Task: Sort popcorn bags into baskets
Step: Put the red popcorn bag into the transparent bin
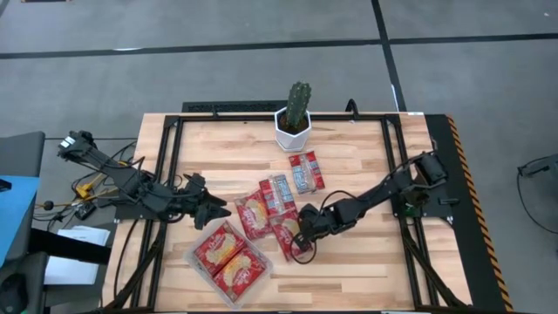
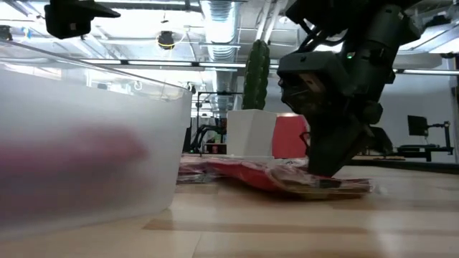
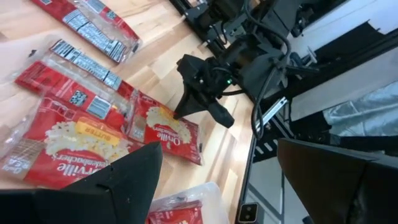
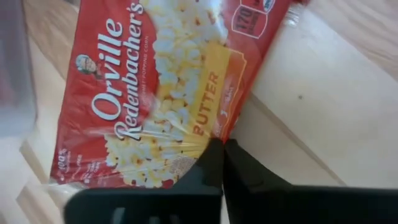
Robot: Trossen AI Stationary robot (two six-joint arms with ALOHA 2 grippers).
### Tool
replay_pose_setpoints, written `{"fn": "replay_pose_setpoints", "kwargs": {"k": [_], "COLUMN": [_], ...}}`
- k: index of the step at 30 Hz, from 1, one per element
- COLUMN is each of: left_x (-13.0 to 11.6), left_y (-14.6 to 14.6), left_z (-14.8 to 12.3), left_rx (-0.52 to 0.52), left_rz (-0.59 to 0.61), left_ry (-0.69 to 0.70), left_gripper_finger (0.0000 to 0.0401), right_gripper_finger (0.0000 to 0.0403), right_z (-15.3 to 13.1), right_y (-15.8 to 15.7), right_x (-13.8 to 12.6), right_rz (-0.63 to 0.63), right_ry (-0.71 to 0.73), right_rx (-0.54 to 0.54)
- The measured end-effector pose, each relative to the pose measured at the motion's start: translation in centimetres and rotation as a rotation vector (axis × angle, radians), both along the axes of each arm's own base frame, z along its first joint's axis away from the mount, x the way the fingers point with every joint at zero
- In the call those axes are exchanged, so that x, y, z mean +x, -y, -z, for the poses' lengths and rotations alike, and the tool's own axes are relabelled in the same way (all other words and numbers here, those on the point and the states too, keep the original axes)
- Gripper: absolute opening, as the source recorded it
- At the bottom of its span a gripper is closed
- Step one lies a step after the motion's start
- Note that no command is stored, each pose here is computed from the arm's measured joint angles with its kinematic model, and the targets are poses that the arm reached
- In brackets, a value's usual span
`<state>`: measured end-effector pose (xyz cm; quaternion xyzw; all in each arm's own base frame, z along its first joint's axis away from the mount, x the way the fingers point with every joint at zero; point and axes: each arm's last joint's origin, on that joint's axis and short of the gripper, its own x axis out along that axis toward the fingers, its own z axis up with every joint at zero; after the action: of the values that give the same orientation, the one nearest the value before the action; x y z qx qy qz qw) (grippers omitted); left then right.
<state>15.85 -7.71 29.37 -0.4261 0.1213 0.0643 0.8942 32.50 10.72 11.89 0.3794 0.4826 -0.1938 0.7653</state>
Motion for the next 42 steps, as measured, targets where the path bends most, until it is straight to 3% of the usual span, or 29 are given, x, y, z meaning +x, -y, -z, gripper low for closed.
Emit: {"fn": "replay_pose_setpoints", "kwargs": {"k": [6, 13, 23, 28, 32, 37, 42], "left_x": [0.0, 0.0, -0.1, 1.4, 3.9, 7.1, 9.8], "left_y": [0.0, 0.0, -1.2, -3.0, -4.9, -7.2, -8.1], "left_z": [0.0, 0.0, 1.0, 1.5, 2.3, 4.6, 7.4], "left_rx": [-0.008, -0.012, 0.029, 0.089, 0.116, 0.073, 0.043], "left_rz": [-0.003, -0.012, -0.181, -0.197, -0.123, -0.003, 0.125], "left_ry": [-0.003, -0.001, -0.074, -0.131, -0.170, -0.240, -0.295], "left_gripper_finger": [0.0307, 0.0307, 0.0307, 0.0307, 0.0307, 0.0307, 0.0307], "right_gripper_finger": [0.0006, 0.0004, 0.0006, 0.0061, 0.0124, 0.0200, 0.0237], "right_z": [-0.8, -4.7, -7.1, -7.1, -7.6, -7.6, -7.1], "right_y": [0.6, 2.3, 4.4, 4.0, 2.4, -1.0, -4.4], "right_x": [0.3, 0.4, 0.3, 0.3, -0.3, -1.3, -3.1], "right_rz": [-0.018, -0.005, 0.026, 0.005, 0.005, 0.040, 0.148], "right_ry": [0.012, 0.094, 0.175, 0.175, 0.179, 0.170, 0.152], "right_rx": [0.012, -0.038, -0.086, -0.054, 0.004, 0.080, 0.088]}}
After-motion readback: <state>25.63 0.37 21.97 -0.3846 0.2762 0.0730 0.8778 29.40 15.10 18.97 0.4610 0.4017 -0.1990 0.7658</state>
